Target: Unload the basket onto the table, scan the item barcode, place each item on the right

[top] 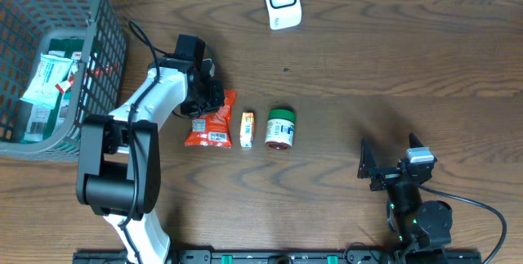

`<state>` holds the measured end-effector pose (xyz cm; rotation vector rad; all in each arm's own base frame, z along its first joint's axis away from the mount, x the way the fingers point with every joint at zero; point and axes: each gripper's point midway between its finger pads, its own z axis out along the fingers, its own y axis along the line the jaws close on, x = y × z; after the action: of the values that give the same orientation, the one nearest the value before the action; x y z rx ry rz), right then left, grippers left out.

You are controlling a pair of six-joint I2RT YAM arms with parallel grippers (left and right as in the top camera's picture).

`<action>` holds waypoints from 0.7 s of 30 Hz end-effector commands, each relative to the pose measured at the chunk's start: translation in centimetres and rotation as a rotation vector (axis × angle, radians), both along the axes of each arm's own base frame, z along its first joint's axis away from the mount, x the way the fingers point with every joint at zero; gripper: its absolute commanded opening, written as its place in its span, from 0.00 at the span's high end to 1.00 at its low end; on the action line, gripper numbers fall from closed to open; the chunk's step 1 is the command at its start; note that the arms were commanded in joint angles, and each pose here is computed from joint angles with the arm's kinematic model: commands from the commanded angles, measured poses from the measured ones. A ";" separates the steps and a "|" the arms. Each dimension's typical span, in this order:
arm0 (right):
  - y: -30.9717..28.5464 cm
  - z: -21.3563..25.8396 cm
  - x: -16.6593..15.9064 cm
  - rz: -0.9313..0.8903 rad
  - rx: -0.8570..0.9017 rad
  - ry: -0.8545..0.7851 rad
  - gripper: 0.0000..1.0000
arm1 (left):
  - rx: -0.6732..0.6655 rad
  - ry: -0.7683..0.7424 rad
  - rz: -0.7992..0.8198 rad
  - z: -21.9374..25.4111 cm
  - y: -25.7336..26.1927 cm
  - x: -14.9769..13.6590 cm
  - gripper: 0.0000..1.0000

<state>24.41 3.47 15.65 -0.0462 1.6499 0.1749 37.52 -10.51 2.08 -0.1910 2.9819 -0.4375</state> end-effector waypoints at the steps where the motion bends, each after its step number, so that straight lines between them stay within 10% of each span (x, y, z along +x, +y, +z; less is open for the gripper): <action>1: -0.2 -0.1 0.0 -0.006 -0.013 0.002 0.01 | -0.023 -0.155 0.009 5.8 -0.3 2.2 0.89; 8: -0.2 -0.1 0.0 -0.006 -0.013 0.002 0.01 | 0.124 -0.483 0.125 22.8 4.4 3.8 0.83; 14: -0.2 -0.1 0.0 -0.006 -0.013 0.002 0.01 | 0.239 -0.691 0.386 34.8 13.0 3.6 0.49; 21: -0.2 -0.1 0.0 -0.006 -0.013 0.002 0.01 | 0.311 -0.704 0.712 35.7 23.5 3.1 0.42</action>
<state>24.41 3.47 15.65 -0.0462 1.6499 0.1749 40.47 8.86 39.96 -0.6507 2.0706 -0.0239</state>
